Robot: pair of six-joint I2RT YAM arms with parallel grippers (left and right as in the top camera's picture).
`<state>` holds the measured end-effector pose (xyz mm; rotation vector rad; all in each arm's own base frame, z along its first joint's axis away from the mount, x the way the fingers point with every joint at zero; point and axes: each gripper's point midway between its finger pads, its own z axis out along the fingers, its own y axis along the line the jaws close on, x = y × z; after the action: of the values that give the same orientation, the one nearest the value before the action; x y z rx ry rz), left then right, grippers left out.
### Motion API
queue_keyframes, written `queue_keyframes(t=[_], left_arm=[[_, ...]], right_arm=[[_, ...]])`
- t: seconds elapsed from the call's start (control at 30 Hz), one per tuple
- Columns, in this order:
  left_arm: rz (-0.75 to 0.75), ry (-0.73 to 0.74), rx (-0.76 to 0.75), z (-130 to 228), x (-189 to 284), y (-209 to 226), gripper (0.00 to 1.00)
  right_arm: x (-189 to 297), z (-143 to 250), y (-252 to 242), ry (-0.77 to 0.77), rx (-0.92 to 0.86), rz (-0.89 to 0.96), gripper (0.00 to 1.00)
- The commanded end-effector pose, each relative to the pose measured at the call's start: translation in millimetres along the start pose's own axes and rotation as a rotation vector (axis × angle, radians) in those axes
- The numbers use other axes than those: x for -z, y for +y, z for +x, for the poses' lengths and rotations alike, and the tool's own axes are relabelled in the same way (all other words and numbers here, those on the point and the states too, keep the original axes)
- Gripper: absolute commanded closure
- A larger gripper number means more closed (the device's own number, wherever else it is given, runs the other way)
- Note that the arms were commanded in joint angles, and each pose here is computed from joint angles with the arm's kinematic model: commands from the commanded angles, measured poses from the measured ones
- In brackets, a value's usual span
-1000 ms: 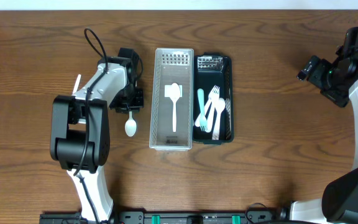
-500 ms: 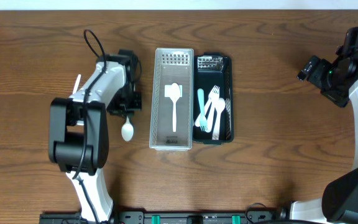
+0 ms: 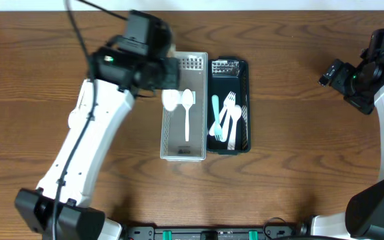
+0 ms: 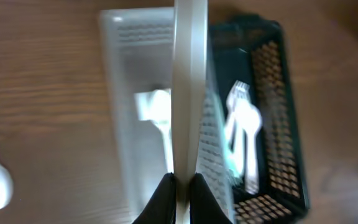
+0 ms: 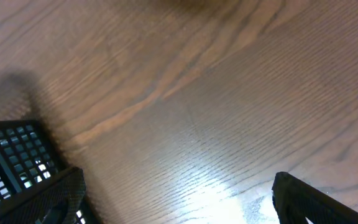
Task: Pack container
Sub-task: 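Carry the spoon over and drop it into the silver tray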
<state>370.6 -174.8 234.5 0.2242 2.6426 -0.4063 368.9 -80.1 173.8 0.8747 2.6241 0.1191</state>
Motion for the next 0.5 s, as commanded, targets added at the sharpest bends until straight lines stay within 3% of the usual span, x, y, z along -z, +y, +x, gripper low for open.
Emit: queue_keyframes(t=[0.0,0.13,0.2,0.23,0.47], left_arm=[[-0.038,0.116,-0.011,26.0,-43.5,-4.4,0.94],[-0.058,0.229,-0.037,51.4,-87.9,-8.4,0.91],[-0.069,0.270,-0.036,59.0,-102.7,-5.9,0.73],[-0.074,0.281,-0.034,60.8,-106.7,-3.6,0.69],[-0.115,0.144,-0.013,13.7,-58.8,27.2,0.52]], right_arm=[[-3.2,0.5,-2.5,0.006,0.001,0.006,0.01],[-3.2,-0.4,-2.1,0.002,0.001,0.005,0.01],[-3.2,-0.5,-2.0,0.002,0.001,0.004,0.01],[-3.2,-0.5,-2.1,0.002,0.001,0.005,0.01],[-3.2,-0.5,-2.1,0.002,0.001,0.005,0.01]])
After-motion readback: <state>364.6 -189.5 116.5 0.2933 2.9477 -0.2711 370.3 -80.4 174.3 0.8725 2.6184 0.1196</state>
